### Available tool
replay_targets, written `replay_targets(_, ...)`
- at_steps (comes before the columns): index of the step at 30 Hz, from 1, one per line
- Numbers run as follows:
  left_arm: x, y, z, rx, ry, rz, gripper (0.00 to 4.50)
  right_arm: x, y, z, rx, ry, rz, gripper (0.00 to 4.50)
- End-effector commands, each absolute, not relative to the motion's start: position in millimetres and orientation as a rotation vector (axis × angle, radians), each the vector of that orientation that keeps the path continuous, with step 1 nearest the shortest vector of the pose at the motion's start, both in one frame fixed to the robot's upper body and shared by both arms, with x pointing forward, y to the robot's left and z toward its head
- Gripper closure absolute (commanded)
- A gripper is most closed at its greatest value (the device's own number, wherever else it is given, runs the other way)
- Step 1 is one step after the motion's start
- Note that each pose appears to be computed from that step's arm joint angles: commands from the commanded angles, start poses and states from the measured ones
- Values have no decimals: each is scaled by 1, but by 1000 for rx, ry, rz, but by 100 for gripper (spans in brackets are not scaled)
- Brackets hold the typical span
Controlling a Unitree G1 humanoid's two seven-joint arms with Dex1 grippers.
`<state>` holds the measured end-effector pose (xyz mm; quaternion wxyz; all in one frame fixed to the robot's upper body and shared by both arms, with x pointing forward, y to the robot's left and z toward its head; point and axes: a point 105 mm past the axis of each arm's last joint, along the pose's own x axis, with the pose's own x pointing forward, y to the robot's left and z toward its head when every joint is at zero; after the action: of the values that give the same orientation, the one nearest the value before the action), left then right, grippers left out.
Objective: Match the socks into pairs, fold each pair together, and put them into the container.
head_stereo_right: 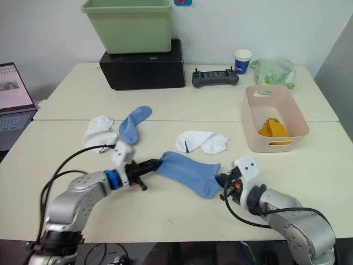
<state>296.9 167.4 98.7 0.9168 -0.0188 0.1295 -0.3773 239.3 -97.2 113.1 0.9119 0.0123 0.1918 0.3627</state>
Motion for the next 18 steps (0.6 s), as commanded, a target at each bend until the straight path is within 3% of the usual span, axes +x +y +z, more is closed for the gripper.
replay_targets(1,265,186,109,-68,265,-728,449,236,-87,116,19,379,818,450)
replay_targets(8,214,197,83,-108,368,-627,449,224,-79,97,23,459,859,450)
replay_targets(14,206,189,70,-98,396,-641,449,217,-86,86,0,507,829,450)
replay_targets(18,213,184,67,-75,385,-673,449,221,-98,87,-11,509,770,450)
